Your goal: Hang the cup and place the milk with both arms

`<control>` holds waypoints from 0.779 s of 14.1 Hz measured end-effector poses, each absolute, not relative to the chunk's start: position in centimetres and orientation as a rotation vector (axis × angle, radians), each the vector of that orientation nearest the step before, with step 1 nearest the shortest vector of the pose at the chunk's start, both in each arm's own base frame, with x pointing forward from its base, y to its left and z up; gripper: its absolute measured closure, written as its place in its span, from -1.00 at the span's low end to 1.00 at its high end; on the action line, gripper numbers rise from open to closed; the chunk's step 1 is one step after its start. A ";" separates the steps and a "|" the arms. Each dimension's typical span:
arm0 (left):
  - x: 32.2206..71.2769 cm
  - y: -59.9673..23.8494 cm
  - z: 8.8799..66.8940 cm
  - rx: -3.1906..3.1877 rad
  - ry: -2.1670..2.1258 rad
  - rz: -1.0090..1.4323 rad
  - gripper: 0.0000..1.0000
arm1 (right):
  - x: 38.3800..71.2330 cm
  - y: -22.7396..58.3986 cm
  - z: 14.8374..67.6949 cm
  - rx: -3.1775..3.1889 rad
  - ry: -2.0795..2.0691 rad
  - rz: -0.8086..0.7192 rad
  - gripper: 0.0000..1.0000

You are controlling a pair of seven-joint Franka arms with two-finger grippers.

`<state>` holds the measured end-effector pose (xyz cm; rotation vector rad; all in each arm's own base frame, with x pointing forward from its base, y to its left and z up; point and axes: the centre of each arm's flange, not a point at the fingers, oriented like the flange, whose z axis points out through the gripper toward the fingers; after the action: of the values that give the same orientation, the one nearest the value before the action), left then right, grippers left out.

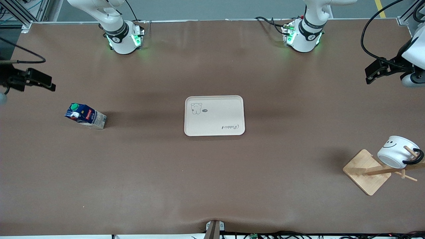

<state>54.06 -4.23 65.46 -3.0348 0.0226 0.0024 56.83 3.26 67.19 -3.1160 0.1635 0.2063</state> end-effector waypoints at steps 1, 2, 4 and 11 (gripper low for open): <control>54.1 -4.2 65.5 -3.035 0.022 0.003 -1.00 | 56.1 4.1 67.5 -3.116 0.237 0.214 -1.00; 54.0 -4.2 65.5 -3.035 0.022 0.004 -1.00 | 55.6 4.4 67.7 -3.116 0.277 0.224 -1.00; 54.0 -4.2 65.4 -3.034 0.022 0.009 -1.00 | 55.0 3.6 67.6 -3.113 0.305 0.267 -1.00; 53.9 -4.2 65.6 -3.035 0.021 0.005 -1.00 | 56.3 3.0 68.4 -3.104 0.172 0.079 -1.00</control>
<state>53.88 -4.19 65.65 -3.0348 0.0214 0.0046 56.33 3.02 68.43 -3.1044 0.1723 0.0794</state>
